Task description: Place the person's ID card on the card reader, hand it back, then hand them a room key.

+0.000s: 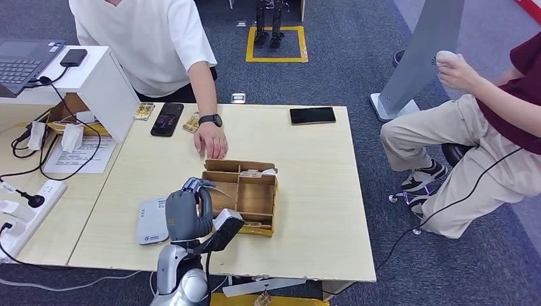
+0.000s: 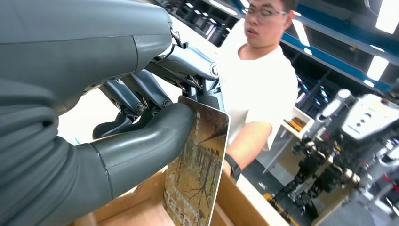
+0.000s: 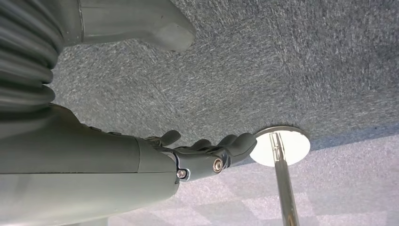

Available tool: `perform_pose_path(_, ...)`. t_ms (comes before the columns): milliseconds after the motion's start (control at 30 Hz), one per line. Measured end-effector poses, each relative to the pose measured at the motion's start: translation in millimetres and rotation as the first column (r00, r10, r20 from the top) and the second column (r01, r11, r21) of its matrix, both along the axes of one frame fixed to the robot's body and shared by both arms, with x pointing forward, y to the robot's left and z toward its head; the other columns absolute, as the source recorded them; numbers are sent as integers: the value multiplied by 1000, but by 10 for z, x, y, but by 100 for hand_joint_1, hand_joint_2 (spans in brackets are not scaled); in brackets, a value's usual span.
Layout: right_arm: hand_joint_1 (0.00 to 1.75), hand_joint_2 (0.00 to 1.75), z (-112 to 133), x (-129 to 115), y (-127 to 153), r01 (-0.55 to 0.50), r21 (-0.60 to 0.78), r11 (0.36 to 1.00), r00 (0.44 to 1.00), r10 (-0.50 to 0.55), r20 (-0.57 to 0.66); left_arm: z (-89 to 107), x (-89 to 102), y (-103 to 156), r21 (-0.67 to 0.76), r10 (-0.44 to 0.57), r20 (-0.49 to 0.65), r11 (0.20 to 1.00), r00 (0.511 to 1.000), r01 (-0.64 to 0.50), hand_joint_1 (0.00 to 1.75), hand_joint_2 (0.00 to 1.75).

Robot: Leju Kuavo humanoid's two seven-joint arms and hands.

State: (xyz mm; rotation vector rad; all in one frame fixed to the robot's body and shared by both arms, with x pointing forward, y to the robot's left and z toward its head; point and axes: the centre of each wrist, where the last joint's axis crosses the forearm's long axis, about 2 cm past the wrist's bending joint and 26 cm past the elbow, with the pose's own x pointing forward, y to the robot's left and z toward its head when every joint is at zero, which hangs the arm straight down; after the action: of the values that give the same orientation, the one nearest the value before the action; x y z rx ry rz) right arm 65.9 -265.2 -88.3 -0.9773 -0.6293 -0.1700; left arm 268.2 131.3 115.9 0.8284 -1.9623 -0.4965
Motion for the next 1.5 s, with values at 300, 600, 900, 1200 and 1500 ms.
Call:
perform_pose_path(300, 0, 175, -2, -11, -1, -3, -1, 1000, 1000, 3, -1, 104, 132, 51, -115, 15, -20, 993, 1000, -17, 175, 175)
perform_pose_path(600, 0, 175, -2, -14, 1, 10, 1, 1000, 1000, -10, 1, 297, 432, 252, -187, 35, -70, 981, 997, -47, 175, 175)
perform_pose_path(900, 0, 175, -3, -14, 2, 15, 3, 1000, 1000, -15, 2, 387, 700, 533, -182, 96, -106, 977, 990, -114, 175, 175)
perform_pose_path(1200, 0, 175, -3, -12, 4, 4, 2, 1000, 1000, -4, 0, 330, 849, 739, -134, 165, -142, 974, 976, -184, 175, 175)
perform_pose_path(1500, 0, 175, -2, -3, 7, -28, -1, 1000, 1000, 27, -8, 310, 935, 822, -97, 208, -162, 969, 965, -226, 175, 175)
